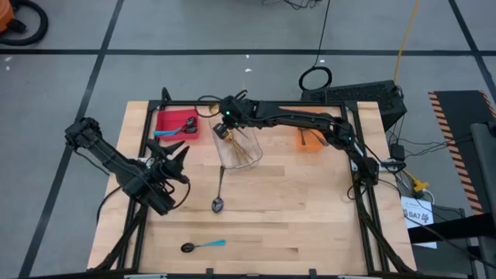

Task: Sort silverware by color (type)
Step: Put the gold spoon into the transparent bin

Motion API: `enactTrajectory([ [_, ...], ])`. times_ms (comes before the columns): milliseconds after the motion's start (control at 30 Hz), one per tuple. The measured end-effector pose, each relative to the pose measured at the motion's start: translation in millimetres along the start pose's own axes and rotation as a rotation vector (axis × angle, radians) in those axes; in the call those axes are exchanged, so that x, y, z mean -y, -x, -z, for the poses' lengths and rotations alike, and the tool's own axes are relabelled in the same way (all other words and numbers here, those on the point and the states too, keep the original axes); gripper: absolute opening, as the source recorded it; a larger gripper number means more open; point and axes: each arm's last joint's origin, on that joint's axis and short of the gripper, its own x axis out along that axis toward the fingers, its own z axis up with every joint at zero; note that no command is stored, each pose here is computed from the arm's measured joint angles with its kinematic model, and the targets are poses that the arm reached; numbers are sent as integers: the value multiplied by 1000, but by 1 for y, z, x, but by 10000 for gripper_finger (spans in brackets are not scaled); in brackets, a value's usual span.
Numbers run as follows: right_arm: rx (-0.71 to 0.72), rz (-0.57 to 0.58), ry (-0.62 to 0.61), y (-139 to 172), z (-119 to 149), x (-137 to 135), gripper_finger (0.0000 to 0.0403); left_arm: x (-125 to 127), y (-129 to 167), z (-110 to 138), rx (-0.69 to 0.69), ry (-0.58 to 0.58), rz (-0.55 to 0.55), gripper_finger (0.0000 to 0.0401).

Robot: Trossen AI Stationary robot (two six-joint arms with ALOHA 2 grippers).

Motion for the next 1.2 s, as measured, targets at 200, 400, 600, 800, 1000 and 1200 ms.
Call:
enactTrajectory([
  [200,-62,-7,-6,0,10,-7,7,0,0,0,0,-8,0,115],
  [400,-144,-45,8,1,22,-19,8,0,0,0,0,-7,0,115],
  [600,-183,4,1,-8,32,-20,8,1,0,0,-14,-1,10,115],
  [800,-197,40,-29,-13,37,-19,8,1,0,1,-22,2,17,115],
  [1000,-191,47,-83,-24,41,-20,8,1,1,1,-21,3,19,115],
  [1200,-183,77,-142,-34,45,-21,8,2,4,1,-8,0,31,115],
])
